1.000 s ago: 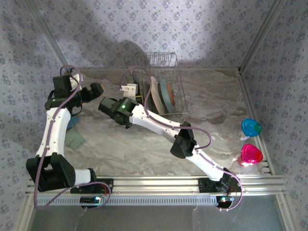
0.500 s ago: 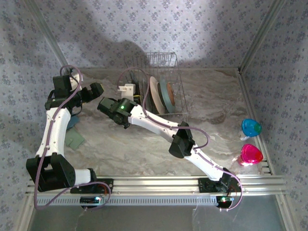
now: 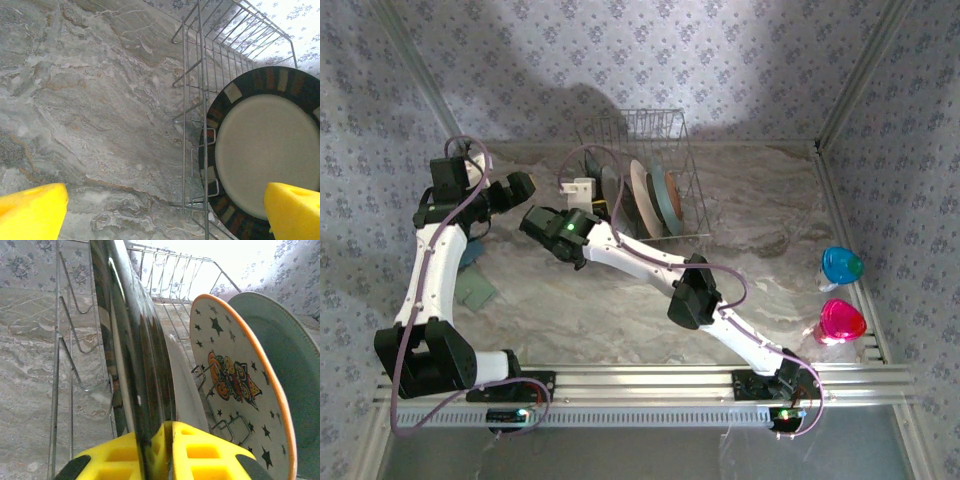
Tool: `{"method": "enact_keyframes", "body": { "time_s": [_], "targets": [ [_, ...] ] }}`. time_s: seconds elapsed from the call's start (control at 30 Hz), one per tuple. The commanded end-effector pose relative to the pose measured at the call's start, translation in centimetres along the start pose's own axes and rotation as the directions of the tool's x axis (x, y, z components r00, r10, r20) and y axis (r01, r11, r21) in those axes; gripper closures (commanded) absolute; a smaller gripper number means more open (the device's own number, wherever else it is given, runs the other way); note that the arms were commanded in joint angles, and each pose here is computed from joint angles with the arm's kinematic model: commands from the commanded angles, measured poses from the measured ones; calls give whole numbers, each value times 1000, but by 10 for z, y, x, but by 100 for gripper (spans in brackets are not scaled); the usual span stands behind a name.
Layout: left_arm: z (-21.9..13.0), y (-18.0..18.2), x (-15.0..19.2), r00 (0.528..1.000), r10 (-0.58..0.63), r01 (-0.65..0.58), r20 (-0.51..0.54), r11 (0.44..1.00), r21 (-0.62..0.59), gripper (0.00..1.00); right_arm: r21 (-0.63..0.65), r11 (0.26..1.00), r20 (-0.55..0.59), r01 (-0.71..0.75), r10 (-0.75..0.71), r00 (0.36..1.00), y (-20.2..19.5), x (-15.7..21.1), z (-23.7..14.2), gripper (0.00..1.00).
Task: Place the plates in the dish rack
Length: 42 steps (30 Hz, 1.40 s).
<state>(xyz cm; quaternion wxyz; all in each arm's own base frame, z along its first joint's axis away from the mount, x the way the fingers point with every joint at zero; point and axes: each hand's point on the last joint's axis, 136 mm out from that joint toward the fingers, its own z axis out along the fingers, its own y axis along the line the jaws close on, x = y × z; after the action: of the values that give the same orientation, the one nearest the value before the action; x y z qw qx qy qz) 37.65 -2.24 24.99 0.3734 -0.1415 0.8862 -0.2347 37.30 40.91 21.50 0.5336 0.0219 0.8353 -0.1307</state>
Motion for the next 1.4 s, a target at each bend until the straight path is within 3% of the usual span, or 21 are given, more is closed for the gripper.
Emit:
{"method": "enact_keyframes", "body": {
  "time_s": [0.0,0.17,0.4,0.57,0.83,0.93,1.17,1.37],
  "targets": [
    [-4,-5,-3,1000,0,0,12,1000,25,1,-45,997,-18,-58,58,998,12,1,-4,84],
    [-4,-4,-2,1000,-2,1,10,1000,26,1,-47,997,-29,-66,65,997,11,4,-5,72],
    [-2,-4,-1,1000,-4,4,6,1000,27,1,-37,997,-38,-71,69,997,9,8,-5,68],
    [-2,-3,-1,1000,-6,5,4,1000,26,1,-27,994,-107,-102,99,989,3,21,6,61],
    [-1,-3,-1,1000,-7,6,1,1000,24,1,0,990,-158,-142,141,977,-9,30,11,58],
    [0,-2,-1,1000,-6,6,0,1000,23,1,-3,988,-149,-154,152,977,-10,25,9,57],
    [0,-2,-1,1000,-6,6,-1,1000,21,1,-40,983,-122,-178,172,978,-12,6,-11,45],
    [1,-1,-1,1000,-6,6,-2,1000,17,1,-84,973,-126,-216,205,971,-13,-7,-28,43]
  ]
}}
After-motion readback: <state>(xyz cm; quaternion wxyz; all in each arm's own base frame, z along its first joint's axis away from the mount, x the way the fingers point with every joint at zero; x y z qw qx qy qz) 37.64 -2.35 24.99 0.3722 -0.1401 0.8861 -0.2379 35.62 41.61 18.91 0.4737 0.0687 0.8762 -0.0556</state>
